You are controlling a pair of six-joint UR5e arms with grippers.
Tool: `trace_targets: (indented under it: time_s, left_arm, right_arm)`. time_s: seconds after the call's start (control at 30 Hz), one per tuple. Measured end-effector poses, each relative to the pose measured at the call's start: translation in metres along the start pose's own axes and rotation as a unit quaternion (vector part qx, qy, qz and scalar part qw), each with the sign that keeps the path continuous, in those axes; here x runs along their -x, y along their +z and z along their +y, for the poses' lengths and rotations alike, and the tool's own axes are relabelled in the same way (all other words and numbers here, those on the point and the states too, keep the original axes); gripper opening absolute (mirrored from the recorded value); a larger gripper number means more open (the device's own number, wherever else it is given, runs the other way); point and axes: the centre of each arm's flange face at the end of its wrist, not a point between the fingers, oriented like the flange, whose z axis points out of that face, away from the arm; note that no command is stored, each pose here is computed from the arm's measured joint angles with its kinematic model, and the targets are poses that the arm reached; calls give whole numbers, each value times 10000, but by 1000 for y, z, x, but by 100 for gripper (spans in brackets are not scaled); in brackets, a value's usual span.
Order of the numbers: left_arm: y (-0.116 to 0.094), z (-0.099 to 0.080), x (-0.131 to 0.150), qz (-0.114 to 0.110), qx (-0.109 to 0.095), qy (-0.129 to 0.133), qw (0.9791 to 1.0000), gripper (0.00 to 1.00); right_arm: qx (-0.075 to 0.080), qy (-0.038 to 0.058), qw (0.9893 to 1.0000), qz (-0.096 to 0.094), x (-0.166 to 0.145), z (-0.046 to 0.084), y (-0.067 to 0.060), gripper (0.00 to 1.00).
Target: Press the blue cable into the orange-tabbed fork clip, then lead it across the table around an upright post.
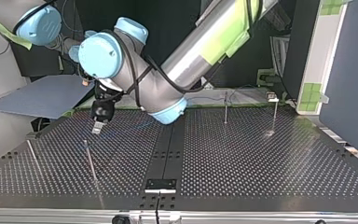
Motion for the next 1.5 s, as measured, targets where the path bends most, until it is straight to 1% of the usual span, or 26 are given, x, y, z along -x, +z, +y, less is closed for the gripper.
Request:
trace_targets:
  time_s: [0.1,0.2,0.33,0.47,0.67,0.77,0.87,1.0,1.3,1.4,1.5]
  left_arm:
    - [5,-1,-8,93,114,104,9998,98]
    - [6,-3,-6,113,241,224,9994,98]
    - [3,-7,5,83,395,408,9984,98]
    - [-2,-11,22,30,572,582,9967,98]
    - [-10,-14,44,-46,838,659,9943,98]
    - [-13,-14,49,-24,921,677,9934,98]
    - [-15,-14,50,16,970,689,9929,98]
    - [-16,-13,50,30,1005,673,9927,98]
    - [-17,-13,49,78,1005,662,9927,98]
    - [-18,-13,46,143,976,673,9928,98]
    - [-18,-11,40,255,981,716,9923,98]
  right_arm:
    - [-1,2,10000,0,0,0,0,0]
    - [-6,0,10000,1,0,-1,0,0]
    - [-11,-1,10000,2,0,-1,0,0]
    - [-17,-3,10000,-2,0,-2,0,0]
    - [-26,-6,10000,-5,0,-3,-1,0]
    - [-28,-7,10000,-7,1,-3,-1,0]
    - [-32,-12,10000,-11,1,-4,-1,0]
    - [-32,-16,10000,-12,1,-4,-1,0]
    - [-31,-24,10000,-15,1,-4,-1,0]
    - [-33,-25,10000,-13,1,-4,-1,0]
    - [-35,-25,10000,-14,2,-4,-1,0]
